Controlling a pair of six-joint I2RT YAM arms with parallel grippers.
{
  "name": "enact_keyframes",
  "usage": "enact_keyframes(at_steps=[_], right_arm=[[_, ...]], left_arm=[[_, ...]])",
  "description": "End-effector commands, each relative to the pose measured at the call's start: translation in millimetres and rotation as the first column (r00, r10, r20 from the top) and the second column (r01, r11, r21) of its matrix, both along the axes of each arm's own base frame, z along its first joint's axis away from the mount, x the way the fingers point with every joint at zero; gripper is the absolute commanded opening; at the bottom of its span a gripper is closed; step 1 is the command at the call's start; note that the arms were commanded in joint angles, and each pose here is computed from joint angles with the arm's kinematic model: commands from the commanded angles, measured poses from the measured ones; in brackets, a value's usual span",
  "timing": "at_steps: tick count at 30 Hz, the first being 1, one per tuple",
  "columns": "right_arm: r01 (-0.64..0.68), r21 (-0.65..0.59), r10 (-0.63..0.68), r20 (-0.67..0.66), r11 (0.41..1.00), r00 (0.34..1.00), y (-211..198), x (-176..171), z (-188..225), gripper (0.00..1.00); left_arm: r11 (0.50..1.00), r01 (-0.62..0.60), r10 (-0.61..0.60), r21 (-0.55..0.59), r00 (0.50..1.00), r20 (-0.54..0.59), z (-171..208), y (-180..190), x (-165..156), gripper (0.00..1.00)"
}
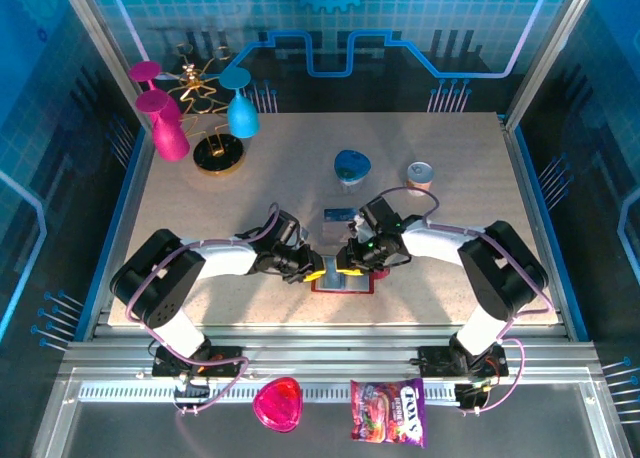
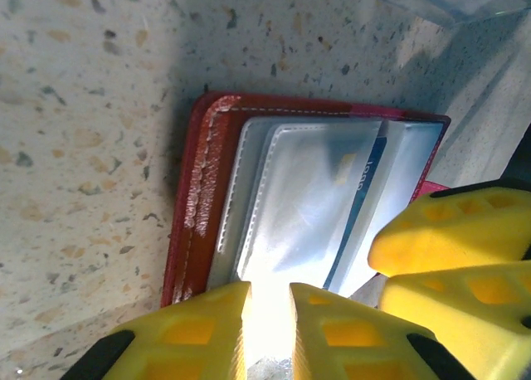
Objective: Take the credit cards out of the card holder
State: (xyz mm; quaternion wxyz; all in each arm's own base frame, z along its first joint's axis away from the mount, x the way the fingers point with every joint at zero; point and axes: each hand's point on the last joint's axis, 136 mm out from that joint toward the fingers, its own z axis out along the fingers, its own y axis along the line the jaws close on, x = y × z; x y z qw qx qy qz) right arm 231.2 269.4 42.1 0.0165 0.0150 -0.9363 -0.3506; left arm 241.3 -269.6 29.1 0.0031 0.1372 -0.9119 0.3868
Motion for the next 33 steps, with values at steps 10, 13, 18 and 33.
enact_keyframes(at_steps=[10,13,18,33], right_arm=[[0.037,0.052,-0.037,0.002,0.998,0.999,-6,2,7,0.28],[0.04,0.054,-0.04,-0.013,0.998,0.999,-6,0,1,0.28],[0.044,0.053,-0.042,-0.029,0.998,0.999,-7,-1,-6,0.27],[0.044,0.024,-0.043,-0.06,0.999,0.997,-11,-4,-24,0.27]], left_arm=[[0.996,0.068,-0.069,0.056,0.997,0.025,13,-8,8,0.15],[0.994,0.078,-0.08,0.082,0.997,0.017,8,-7,6,0.12],[0.991,0.091,-0.091,0.1,0.996,0.0,2,-6,2,0.09],[0.988,0.093,-0.087,0.122,0.995,-0.048,-17,0,-7,0.05]])
